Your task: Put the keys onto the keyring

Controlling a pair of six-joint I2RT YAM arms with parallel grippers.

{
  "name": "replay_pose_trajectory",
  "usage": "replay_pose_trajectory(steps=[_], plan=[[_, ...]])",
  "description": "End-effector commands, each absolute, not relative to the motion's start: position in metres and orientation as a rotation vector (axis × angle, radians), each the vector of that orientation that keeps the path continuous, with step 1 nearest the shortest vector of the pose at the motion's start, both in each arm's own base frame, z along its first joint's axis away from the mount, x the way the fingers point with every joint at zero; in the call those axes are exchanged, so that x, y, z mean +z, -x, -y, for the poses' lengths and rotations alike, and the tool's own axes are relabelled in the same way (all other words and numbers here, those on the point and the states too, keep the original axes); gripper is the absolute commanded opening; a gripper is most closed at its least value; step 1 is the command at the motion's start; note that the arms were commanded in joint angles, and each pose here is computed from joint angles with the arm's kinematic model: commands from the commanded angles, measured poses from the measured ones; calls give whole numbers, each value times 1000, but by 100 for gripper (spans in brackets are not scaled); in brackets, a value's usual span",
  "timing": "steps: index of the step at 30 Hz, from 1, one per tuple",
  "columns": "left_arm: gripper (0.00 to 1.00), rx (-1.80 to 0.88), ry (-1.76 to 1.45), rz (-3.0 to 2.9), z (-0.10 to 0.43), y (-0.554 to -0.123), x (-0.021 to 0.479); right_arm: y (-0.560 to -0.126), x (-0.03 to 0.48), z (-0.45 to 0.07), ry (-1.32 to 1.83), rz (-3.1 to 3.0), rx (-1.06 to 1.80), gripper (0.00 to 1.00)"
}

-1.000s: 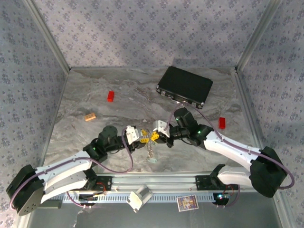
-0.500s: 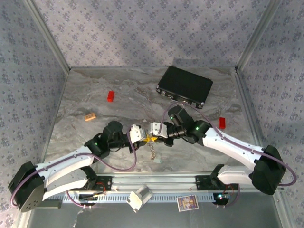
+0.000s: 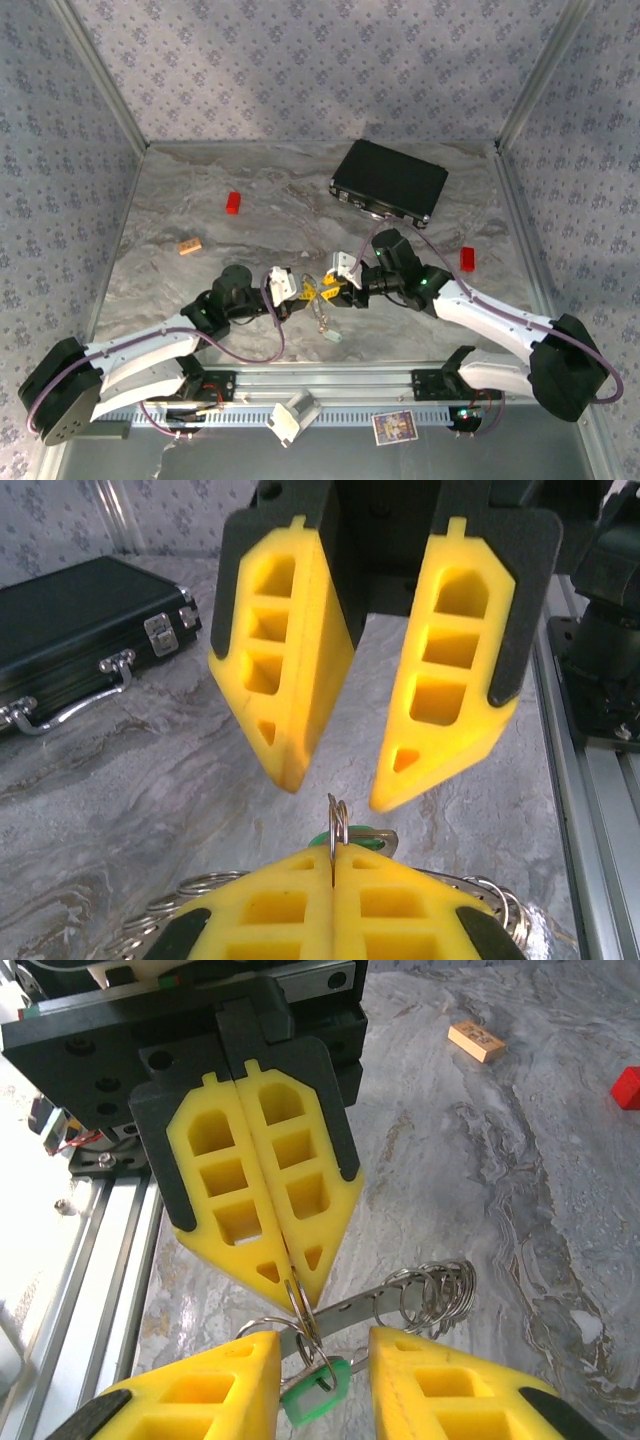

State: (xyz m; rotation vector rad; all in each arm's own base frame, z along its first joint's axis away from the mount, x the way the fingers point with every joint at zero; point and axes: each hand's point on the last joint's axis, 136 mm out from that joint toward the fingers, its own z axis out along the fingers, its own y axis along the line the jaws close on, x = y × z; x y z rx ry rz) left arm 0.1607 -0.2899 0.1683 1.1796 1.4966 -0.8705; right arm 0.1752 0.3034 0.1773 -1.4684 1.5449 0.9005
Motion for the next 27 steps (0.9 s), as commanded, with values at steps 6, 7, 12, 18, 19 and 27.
replay_pose_trajectory(steps=[6,7,12,18,19,27], plan=[[0,-933,-1152,-1367,295,-154,196,-174,185,-311,1456,-1506,979,20],[0,-933,-1151,-1363,295,-154,197,-174,184,-310,1457,-1507,979,18],[0,-915,-1138,-1375,292,-156,197,-172,188,-309,1468,-1500,977,0],[14,-829,-1207,-1490,288,-162,182,-168,188,-307,1586,-1527,869,0],[14,-826,-1217,-1491,288,-161,183,-168,187,-307,1604,-1535,851,0],[16,-816,-1270,-1489,290,-159,188,-171,182,-305,1736,-1579,685,0]])
